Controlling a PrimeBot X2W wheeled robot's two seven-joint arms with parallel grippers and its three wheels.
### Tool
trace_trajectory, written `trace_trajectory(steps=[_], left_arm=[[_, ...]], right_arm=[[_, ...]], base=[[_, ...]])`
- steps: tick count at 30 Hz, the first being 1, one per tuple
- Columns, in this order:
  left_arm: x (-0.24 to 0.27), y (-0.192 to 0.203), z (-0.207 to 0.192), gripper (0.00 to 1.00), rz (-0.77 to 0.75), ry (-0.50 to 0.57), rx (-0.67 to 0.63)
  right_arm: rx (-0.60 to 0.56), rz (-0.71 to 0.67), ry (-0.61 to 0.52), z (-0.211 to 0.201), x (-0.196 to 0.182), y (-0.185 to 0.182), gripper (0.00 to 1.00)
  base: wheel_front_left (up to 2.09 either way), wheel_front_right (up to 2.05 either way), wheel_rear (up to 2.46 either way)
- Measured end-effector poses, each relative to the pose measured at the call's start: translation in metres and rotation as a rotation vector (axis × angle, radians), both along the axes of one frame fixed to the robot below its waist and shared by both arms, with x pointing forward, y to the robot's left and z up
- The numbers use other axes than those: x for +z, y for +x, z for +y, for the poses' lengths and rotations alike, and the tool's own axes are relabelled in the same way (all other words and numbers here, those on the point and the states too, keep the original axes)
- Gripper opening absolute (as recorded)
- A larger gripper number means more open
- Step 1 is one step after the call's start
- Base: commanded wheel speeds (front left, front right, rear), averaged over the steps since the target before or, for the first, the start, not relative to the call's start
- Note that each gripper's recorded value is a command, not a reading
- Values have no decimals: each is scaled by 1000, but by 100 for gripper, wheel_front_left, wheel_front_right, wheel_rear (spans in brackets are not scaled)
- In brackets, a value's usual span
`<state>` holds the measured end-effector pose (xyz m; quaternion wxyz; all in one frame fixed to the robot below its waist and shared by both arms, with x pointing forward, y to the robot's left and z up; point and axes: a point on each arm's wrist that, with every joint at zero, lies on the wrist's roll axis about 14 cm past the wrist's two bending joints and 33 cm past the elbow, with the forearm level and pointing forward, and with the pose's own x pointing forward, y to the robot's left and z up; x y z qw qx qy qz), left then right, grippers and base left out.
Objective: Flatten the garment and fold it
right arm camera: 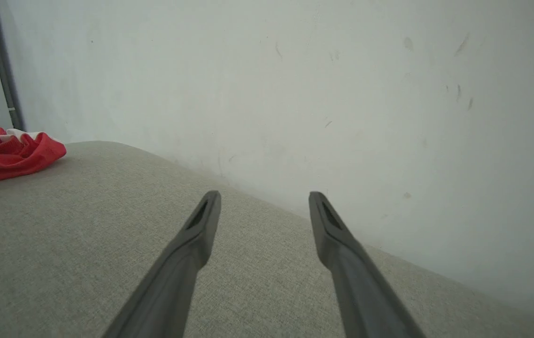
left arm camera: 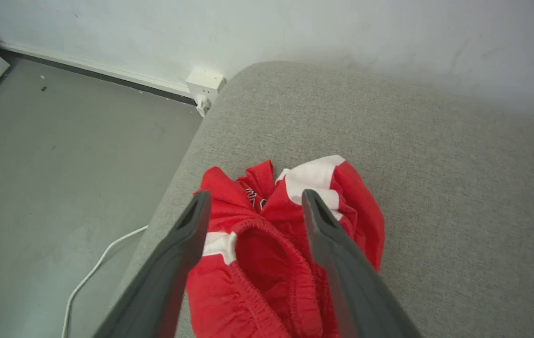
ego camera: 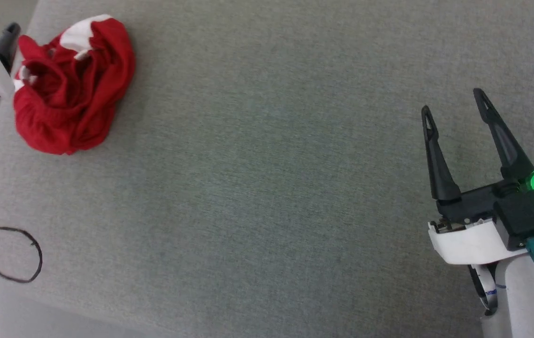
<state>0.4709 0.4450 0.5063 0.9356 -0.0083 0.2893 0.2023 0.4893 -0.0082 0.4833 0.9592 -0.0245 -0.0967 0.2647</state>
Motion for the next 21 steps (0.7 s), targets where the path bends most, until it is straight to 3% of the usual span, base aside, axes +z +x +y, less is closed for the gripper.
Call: trace_trajectory(steps=[7, 11, 18, 19, 21], left_arm=[[-72, 3, -47, 100, 284, -178, -102], [-111, -15, -60, 100, 456, -196, -140], [-128, -22, -65, 100, 534, -193, -165], [-128, -23, -66, 0, 538, -192, -166], [-123, -23, -65, 0, 531, -182, -171]], right_arm=[[-51, 17, -26, -21, -13, 7, 100], [-73, 23, -36, -30, -18, 10, 100], [-85, 31, -45, -35, -21, 9, 100], [-84, 27, -45, -35, -19, 9, 100], [-84, 16, -43, -35, -13, 8, 100]], base=[[0, 0, 0], [0, 0, 0], [0, 0, 0], [0, 0, 0], [0, 0, 0]])
